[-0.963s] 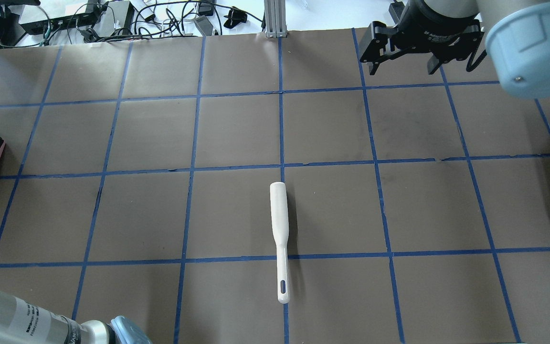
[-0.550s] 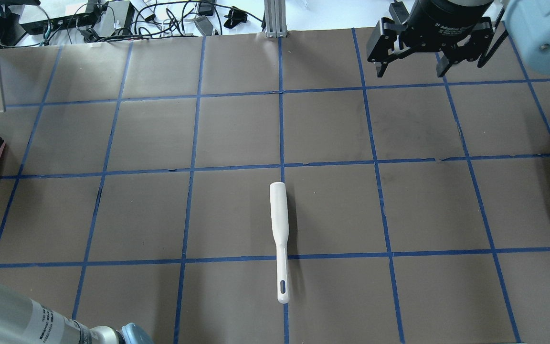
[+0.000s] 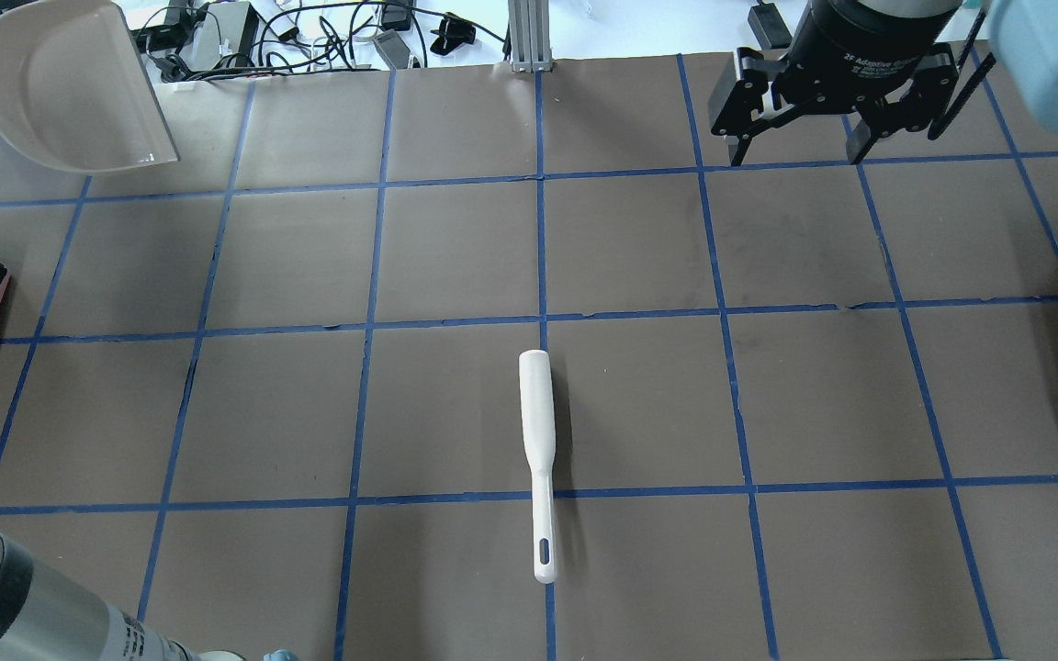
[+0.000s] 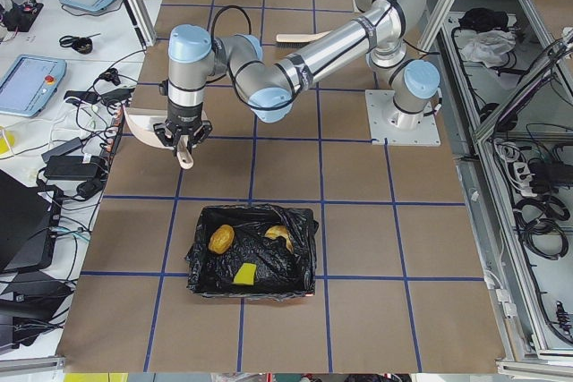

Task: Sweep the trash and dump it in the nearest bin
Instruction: 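Carry the empty dustpan with the left gripper back toward the table center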

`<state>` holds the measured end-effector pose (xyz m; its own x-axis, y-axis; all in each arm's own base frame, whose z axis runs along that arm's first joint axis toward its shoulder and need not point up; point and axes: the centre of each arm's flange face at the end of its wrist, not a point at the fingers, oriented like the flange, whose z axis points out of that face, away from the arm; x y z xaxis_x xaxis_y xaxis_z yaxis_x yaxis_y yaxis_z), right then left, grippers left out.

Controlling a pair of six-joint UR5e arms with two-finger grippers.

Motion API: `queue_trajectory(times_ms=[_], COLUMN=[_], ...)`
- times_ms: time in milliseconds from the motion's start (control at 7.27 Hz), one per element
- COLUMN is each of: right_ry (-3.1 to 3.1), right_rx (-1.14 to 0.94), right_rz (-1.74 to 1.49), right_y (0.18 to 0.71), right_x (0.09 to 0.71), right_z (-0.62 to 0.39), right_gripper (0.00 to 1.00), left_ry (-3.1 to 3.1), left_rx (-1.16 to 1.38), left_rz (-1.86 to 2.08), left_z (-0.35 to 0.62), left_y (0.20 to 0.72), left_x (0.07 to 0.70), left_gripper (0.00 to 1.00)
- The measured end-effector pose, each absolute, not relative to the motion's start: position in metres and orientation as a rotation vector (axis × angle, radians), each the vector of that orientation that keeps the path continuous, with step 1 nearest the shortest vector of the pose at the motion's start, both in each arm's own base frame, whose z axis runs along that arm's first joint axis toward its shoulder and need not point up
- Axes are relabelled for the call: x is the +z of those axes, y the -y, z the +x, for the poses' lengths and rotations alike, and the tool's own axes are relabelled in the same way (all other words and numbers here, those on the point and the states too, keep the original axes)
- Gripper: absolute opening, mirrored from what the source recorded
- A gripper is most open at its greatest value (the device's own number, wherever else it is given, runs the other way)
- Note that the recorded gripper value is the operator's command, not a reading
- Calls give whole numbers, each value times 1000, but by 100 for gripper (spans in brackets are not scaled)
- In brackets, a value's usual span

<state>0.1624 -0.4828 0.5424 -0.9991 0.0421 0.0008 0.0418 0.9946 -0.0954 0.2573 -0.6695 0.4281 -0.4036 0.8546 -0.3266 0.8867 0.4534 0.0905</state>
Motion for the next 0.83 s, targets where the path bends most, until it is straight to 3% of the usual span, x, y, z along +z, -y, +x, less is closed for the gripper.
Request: queue_trajectory(times_ms=[826], right_ry=[3137], right_rx=[39], right_rz=[-66], right_y=[476], right_x=[536], right_z=[162], right_gripper=[100], left_ry=[-2836], left_rx=[-172], left_rz=[902], left_z=[67], left_y=[674], left_x=[405], left_gripper=[0])
